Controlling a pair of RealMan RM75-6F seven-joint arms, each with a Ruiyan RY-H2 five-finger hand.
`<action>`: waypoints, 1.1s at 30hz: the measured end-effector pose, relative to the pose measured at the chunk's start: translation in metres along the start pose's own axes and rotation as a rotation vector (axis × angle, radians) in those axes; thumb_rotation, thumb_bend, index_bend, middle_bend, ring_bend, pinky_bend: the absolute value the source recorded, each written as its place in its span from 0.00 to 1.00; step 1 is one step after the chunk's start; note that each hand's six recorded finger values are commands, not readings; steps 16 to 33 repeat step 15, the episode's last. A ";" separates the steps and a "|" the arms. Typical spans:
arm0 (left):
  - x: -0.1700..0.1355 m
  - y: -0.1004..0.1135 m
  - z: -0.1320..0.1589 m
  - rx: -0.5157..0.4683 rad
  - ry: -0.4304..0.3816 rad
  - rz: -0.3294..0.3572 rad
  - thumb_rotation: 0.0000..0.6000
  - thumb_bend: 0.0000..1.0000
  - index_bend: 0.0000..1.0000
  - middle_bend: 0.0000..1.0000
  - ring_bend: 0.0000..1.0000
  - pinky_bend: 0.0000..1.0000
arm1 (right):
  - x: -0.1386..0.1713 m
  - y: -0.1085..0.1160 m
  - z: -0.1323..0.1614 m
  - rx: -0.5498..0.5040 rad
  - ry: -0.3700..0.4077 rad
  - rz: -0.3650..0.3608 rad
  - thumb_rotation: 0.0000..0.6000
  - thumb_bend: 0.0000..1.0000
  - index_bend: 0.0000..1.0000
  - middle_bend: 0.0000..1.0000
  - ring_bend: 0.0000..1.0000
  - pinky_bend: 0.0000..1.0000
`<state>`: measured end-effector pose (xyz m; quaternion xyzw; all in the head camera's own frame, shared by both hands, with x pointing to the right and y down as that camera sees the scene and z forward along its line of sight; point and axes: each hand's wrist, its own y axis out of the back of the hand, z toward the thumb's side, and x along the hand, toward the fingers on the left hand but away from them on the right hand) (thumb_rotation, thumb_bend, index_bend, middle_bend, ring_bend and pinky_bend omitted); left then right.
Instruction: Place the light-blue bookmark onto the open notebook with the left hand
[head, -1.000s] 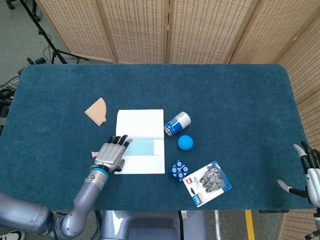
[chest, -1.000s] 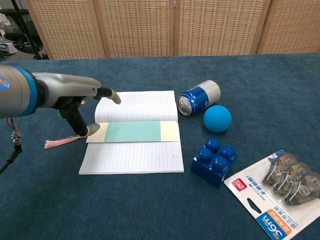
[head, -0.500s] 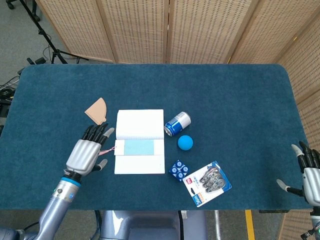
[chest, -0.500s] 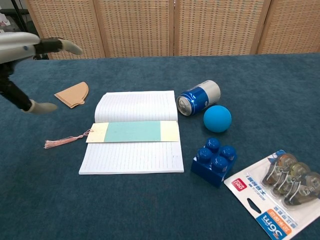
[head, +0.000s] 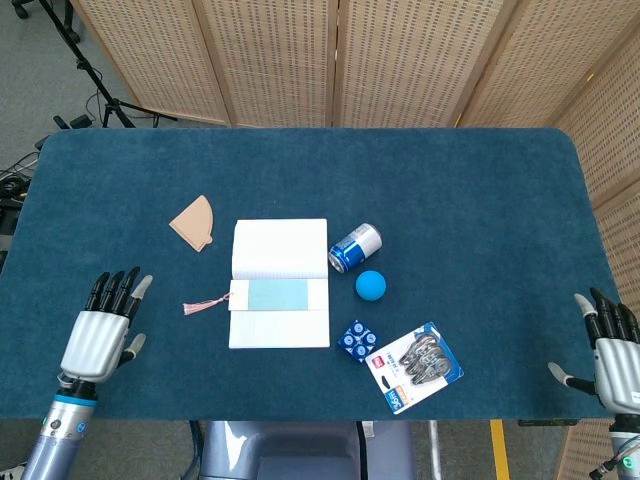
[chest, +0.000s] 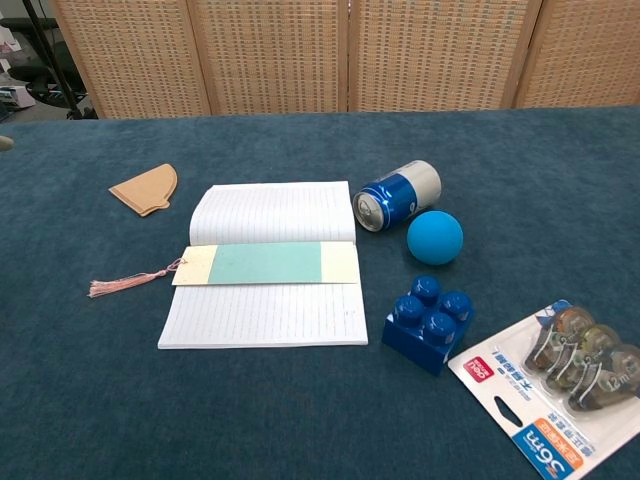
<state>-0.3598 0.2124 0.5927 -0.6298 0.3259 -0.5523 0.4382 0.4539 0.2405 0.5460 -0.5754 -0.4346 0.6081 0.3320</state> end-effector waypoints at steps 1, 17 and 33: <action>-0.001 -0.001 -0.002 -0.004 0.002 0.002 1.00 0.26 0.05 0.00 0.00 0.00 | 0.000 -0.001 0.000 0.003 -0.001 0.002 1.00 0.05 0.00 0.00 0.00 0.00; -0.007 0.008 -0.013 -0.070 0.009 0.061 1.00 0.26 0.05 0.00 0.00 0.00 | 0.000 -0.010 0.007 0.018 0.011 0.027 1.00 0.05 0.00 0.00 0.00 0.00; -0.007 0.008 -0.013 -0.070 0.009 0.061 1.00 0.26 0.05 0.00 0.00 0.00 | 0.000 -0.010 0.007 0.018 0.011 0.027 1.00 0.05 0.00 0.00 0.00 0.00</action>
